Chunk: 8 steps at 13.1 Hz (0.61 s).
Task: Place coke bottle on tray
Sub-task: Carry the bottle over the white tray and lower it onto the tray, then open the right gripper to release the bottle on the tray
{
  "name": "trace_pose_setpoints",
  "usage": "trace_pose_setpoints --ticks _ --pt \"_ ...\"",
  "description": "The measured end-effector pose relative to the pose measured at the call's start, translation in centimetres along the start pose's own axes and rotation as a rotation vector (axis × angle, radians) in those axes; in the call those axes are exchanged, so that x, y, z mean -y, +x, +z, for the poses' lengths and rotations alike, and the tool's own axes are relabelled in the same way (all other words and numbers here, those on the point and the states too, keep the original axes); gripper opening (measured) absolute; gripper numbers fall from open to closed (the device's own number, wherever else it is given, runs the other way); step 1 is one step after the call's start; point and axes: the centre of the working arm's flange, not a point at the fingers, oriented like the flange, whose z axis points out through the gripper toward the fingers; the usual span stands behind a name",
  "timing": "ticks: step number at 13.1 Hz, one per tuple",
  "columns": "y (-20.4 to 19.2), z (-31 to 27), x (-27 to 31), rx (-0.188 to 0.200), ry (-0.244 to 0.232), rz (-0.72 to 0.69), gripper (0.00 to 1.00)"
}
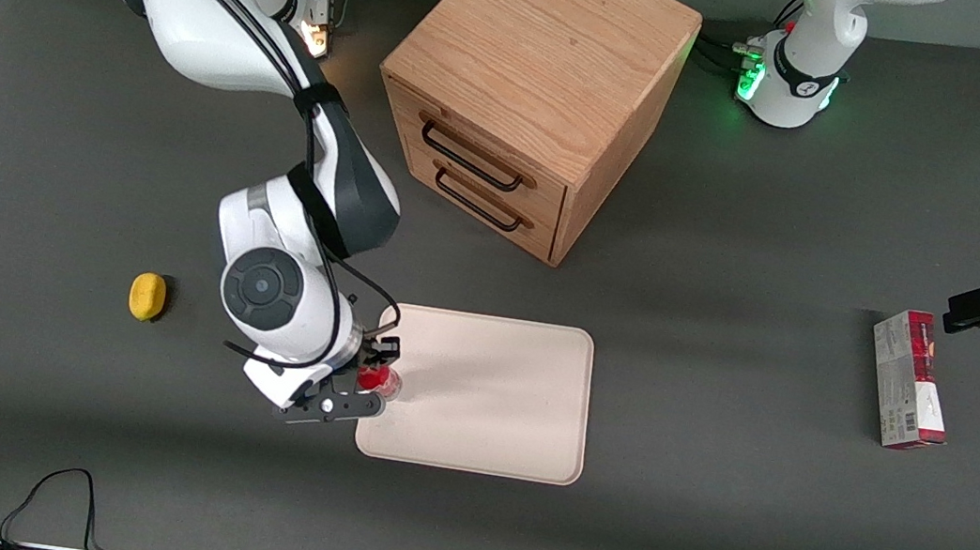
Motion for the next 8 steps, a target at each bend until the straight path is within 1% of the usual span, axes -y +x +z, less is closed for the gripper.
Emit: trace_pose_setpoints --ticks 3,5,6,8 --pt "0.5 2.6 0.1 -0.003 0.001 0.001 0.31" --pt "0.7 3.0 0.1 -0.01 0.0 0.0 0.31" --pt "0.7 3.1 0.0 -0.01 -0.002 0.0 0.37" --pt "0.8 3.0 0.0 -0.013 -0.002 0.004 0.62"
